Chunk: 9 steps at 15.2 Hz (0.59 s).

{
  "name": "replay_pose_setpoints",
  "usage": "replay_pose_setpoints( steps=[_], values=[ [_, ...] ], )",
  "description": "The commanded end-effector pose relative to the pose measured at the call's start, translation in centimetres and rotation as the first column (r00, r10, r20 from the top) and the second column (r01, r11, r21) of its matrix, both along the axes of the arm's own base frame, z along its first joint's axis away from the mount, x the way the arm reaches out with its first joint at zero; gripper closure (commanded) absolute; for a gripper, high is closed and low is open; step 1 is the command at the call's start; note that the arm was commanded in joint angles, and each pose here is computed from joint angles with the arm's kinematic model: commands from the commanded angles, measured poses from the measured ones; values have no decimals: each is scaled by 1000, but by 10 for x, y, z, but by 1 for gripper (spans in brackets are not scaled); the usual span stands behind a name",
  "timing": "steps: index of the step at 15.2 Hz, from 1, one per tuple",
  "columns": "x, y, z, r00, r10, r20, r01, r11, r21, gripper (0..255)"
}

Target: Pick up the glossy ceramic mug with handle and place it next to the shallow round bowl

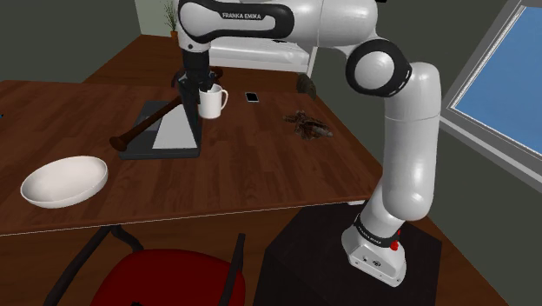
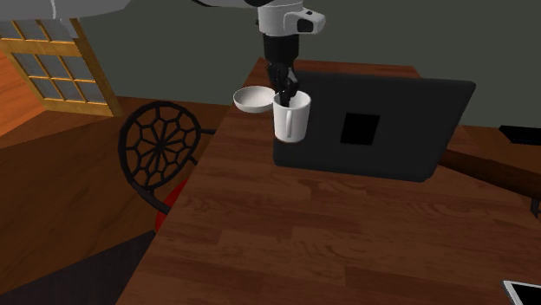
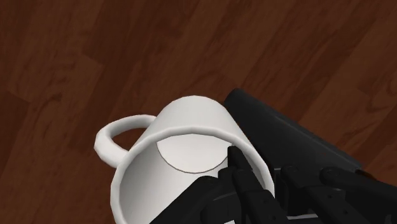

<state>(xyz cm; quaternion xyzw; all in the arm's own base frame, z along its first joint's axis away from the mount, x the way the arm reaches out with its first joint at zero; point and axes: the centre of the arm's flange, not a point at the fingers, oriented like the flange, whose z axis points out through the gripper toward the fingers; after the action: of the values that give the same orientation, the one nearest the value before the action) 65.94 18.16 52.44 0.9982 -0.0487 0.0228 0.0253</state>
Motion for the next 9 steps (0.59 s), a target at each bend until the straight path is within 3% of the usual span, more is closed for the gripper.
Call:
replay_pose_setpoints(
  steps=[1, 9],
  values=[
    [2, 28, -1, 1000, -2, 0, 2, 1000, 0, 255],
    [-4, 134, 0, 1000, -2, 0, 2, 1000, 0, 255]
  ],
)
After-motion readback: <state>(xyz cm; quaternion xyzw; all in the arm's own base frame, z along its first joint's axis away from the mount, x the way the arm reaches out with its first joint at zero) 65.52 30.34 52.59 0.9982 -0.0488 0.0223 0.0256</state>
